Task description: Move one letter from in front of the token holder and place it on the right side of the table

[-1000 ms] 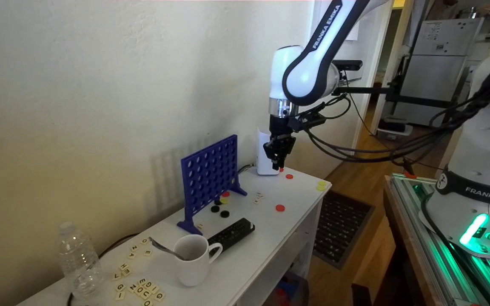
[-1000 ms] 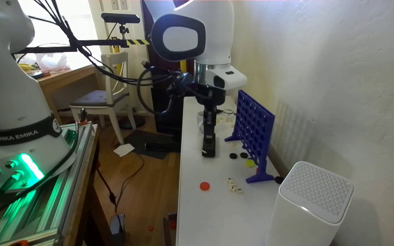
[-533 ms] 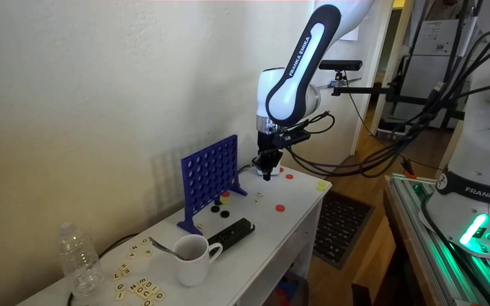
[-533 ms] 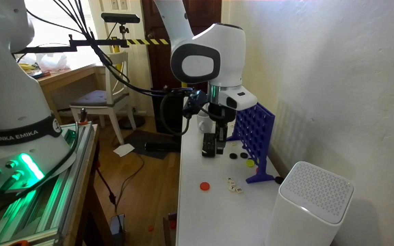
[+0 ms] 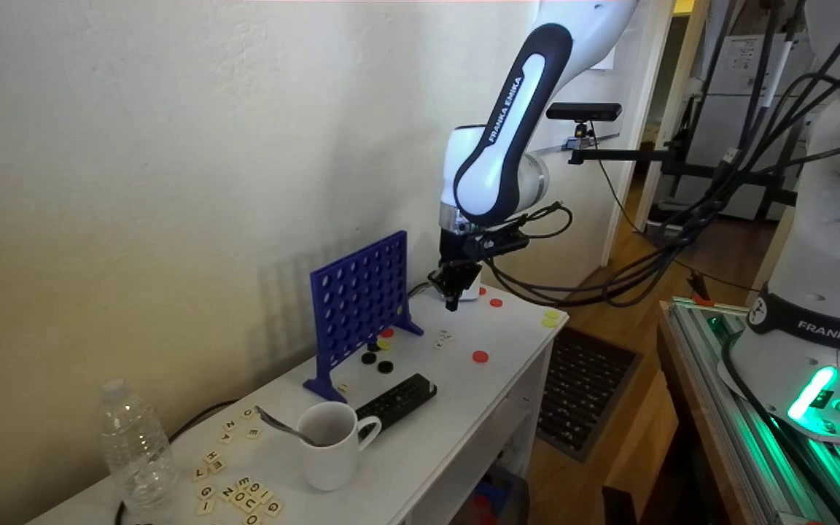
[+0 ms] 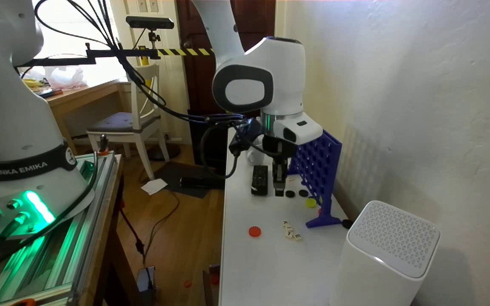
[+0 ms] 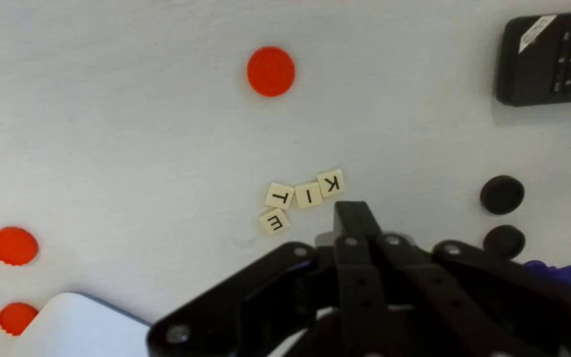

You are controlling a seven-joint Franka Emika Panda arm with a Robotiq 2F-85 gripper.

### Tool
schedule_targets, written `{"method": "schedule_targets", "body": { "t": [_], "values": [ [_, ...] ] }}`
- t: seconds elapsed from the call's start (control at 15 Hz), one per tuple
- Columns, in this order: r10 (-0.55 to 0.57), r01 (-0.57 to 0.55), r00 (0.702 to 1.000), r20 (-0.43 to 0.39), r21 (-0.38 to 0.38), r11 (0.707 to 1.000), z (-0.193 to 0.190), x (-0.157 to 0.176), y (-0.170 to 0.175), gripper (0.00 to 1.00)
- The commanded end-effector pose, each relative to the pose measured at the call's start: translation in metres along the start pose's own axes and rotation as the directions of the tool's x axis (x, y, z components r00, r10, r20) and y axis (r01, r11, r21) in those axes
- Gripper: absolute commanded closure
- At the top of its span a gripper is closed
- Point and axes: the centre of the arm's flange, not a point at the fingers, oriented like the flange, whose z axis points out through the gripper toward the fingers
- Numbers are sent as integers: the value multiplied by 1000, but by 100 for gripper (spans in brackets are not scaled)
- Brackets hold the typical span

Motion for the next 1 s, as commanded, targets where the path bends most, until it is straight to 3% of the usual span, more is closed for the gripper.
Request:
{"method": "schedule_targets", "body": {
  "t": [0.0, 0.33, 0.93],
  "values": [
    [39, -37, 998, -46, 42, 998, 39, 14, 9, 100],
    [31, -27, 996, -87, 47, 999, 70, 32, 15, 100],
    [-11, 11, 1000, -1, 43, 999, 88, 54, 7, 100]
  ]
}}
